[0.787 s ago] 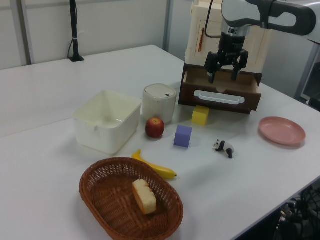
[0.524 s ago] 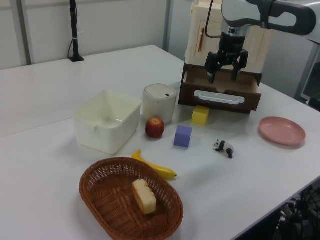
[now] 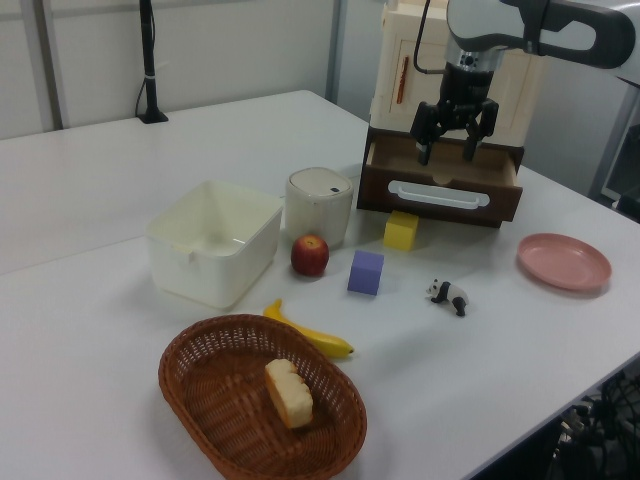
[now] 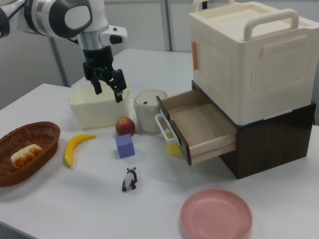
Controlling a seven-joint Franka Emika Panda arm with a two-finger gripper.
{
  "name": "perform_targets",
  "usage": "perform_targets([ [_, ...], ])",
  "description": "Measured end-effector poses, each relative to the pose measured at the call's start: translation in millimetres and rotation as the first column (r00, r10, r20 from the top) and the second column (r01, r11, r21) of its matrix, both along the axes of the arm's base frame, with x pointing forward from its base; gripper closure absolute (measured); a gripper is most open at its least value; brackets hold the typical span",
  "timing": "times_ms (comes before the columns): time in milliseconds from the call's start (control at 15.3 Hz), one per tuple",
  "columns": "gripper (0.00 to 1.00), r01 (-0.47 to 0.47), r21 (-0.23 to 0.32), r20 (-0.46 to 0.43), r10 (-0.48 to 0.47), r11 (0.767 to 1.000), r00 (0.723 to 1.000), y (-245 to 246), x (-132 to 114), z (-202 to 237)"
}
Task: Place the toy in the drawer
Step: 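Move the gripper from above the drawer toward the panda toy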
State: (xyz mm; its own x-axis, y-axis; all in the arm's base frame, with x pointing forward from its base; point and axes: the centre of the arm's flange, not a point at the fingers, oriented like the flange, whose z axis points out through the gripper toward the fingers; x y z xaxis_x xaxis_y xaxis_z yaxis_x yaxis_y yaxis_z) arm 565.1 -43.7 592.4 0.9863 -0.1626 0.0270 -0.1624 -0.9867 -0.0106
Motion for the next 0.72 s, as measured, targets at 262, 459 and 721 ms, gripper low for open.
perform_targets([
  [262,0.0,-0.013,0.0,0.0,0.013,1.0,1.0,1.1,0.1,0.0],
  [459,0.0,-0.125,-0.005,-0.005,0.125,0.992,0.992,2.9,-0.2,-2.2],
  [721,0.0,-0.25,-0.002,-0.02,0.249,0.968,0.968,2.8,-9.2,-8.0],
])
